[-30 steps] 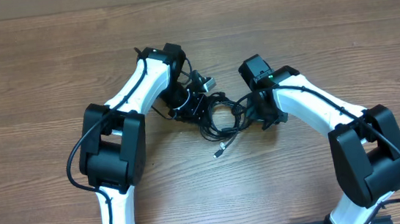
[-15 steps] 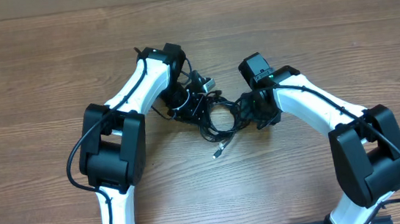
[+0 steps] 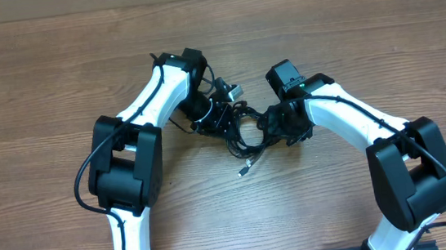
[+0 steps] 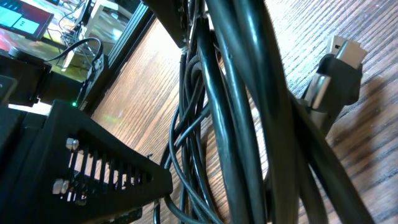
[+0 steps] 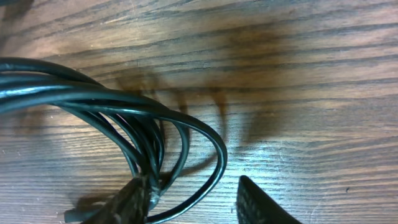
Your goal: Untangle cables
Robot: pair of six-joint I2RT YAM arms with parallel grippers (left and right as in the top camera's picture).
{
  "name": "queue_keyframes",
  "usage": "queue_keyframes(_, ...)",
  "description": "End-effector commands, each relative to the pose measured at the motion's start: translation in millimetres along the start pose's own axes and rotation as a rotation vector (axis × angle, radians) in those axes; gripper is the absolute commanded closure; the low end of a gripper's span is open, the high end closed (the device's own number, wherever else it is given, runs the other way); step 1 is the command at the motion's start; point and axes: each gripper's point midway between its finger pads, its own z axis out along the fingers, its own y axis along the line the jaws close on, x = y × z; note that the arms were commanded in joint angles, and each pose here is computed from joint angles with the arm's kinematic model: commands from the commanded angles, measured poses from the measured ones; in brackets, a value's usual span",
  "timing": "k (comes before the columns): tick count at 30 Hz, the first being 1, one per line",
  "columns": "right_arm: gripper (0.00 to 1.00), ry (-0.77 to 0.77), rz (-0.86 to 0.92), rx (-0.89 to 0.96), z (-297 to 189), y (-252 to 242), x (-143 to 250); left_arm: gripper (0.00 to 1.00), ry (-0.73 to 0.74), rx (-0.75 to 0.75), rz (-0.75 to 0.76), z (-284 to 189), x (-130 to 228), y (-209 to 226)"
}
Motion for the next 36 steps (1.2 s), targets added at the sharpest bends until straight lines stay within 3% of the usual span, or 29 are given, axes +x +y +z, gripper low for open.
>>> queue_keyframes(1,0.59,-0.039,0.003,0.033,-3.2,-5.6,-7.0,0.85,-0.03,0.031,0.049,-7.3,-4.0,-13.3)
queue_keyframes(4,0.55,-0.044,0.003,0.026,-3.3,-4.1,-8.5,0.85,-0.021,0.034,0.081,-5.2,-2.6,-16.0)
queue_keyframes(11,0.56,0.016,0.005,-0.062,-3.5,11.1,1.7,0.89,-0.007,0.035,0.187,-1.5,0.0,-20.2)
queue_keyframes(15,0.76,0.071,-0.005,-0.113,-9.5,13.1,6.6,0.91,0.009,0.083,0.24,-3.2,7.7,-28.3)
queue_keyframes(16,0.77,0.093,-0.026,-0.144,-14.3,14.9,7.2,0.91,0.006,0.125,0.269,-5.9,10.8,-33.9)
queue_keyframes(21,0.7,0.173,-0.138,-0.408,-51.5,31.7,2.6,0.93,-0.031,0.205,0.384,-18.1,15.6,-39.3)
queue_keyframes(24,0.55,0.18,-0.108,-0.541,-68.3,33.7,-7.0,0.96,-0.065,0.224,0.412,-23.7,12.4,-38.5)
queue_keyframes(25,0.53,0.178,-0.095,-0.56,-70.5,32.0,-9.9,0.96,-0.074,0.232,0.421,-24.9,11.6,-39.2)
queue_keyframes(31,0.53,0.171,-0.022,-0.559,-71.0,17.6,-18.8,0.96,-0.095,0.251,0.45,-24.4,8.2,-44.3)
queue_keyframes(36,0.55,0.194,0.185,-0.47,-52.4,9.7,-18.8,0.96,-0.088,0.266,0.458,-19.3,7.8,-52.3)
